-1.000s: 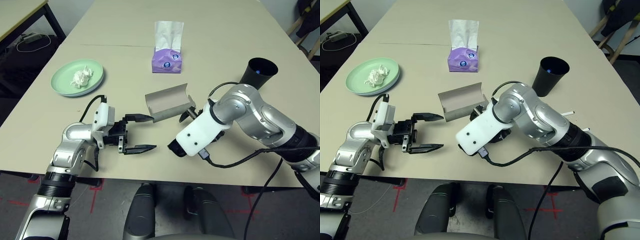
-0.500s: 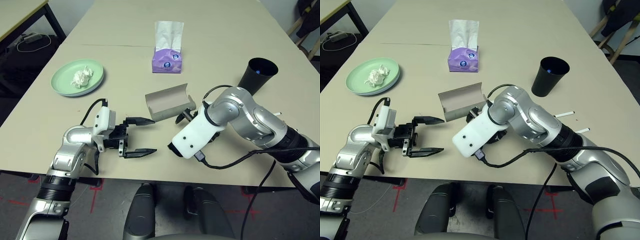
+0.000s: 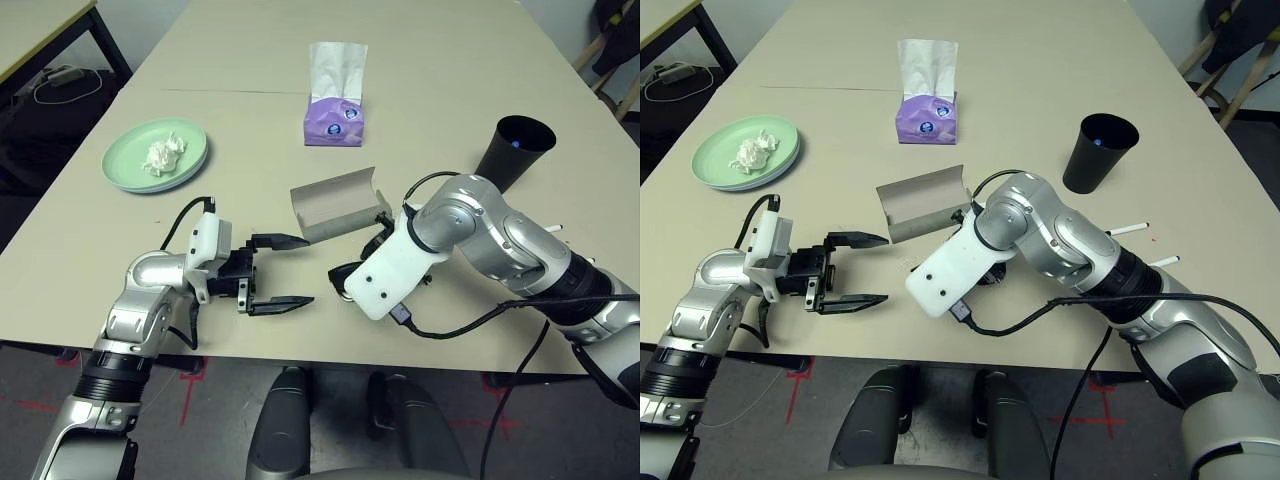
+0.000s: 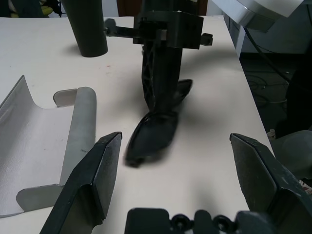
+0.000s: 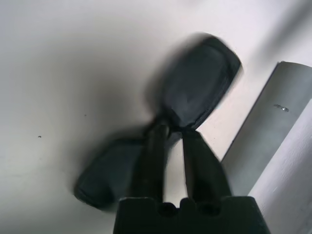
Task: Organize and tidy the items on the table.
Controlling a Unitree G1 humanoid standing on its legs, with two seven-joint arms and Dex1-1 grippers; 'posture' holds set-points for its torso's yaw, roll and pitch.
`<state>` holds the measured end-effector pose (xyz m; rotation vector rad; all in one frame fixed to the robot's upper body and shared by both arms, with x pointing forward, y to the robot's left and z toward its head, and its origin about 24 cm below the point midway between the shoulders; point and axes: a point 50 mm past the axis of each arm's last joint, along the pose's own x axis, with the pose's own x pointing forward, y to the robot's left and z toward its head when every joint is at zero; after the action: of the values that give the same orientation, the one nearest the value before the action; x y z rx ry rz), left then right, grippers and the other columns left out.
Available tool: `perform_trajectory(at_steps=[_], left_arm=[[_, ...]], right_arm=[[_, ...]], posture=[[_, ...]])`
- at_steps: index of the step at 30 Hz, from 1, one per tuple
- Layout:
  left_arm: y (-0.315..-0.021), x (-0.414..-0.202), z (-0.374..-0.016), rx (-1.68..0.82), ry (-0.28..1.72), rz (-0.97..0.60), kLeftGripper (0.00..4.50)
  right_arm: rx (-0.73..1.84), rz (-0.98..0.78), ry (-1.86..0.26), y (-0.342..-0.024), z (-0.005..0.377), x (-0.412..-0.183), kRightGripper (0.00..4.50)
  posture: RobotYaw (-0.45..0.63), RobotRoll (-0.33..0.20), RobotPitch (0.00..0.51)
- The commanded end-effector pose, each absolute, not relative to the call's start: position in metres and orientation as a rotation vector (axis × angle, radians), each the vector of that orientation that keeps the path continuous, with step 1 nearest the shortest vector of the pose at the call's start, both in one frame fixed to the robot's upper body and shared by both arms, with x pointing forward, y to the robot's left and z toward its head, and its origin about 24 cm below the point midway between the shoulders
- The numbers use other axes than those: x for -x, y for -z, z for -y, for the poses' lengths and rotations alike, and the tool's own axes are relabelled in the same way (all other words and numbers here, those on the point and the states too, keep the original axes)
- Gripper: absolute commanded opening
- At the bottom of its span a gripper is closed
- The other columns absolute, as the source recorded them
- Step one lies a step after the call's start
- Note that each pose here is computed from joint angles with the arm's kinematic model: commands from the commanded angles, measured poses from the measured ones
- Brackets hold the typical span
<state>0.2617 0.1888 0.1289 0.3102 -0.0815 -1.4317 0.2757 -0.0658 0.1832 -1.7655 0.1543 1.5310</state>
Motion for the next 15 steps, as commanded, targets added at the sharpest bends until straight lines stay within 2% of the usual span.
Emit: perform_trajectory(at_steps=[1,7,14,15], left_arm=[[-0.129,-0.258,-0.185,-0.348,1.458,0.087,4.5],[-0.129,-0.261,-0.186,-0.351,1.458,0.089,4.5],[-0.131,-0.263,-0.184,-0.354,1.461,0.095,4.5],[-0.131,-0.263,-0.185,-0.355,1.461,0.094,4.5]], right_arm=[[1.752,-0.159,-1.562,-0.182,0.065,-0.274,0.02],[1.742,-0.149,-1.536,-0.2,0.071,-0.278,0.02],[1.654,-0.221,-1.524,-0.198,0.074,-0.277,0.02],[1.599,-0.258,-1.517,-0.197,0.076,-0.278,0.24]], posture=[[0.23,0.0,0.177],[0.21,0.0,0.169],[0.21,0.0,0.167],[0.21,0.0,0.167]])
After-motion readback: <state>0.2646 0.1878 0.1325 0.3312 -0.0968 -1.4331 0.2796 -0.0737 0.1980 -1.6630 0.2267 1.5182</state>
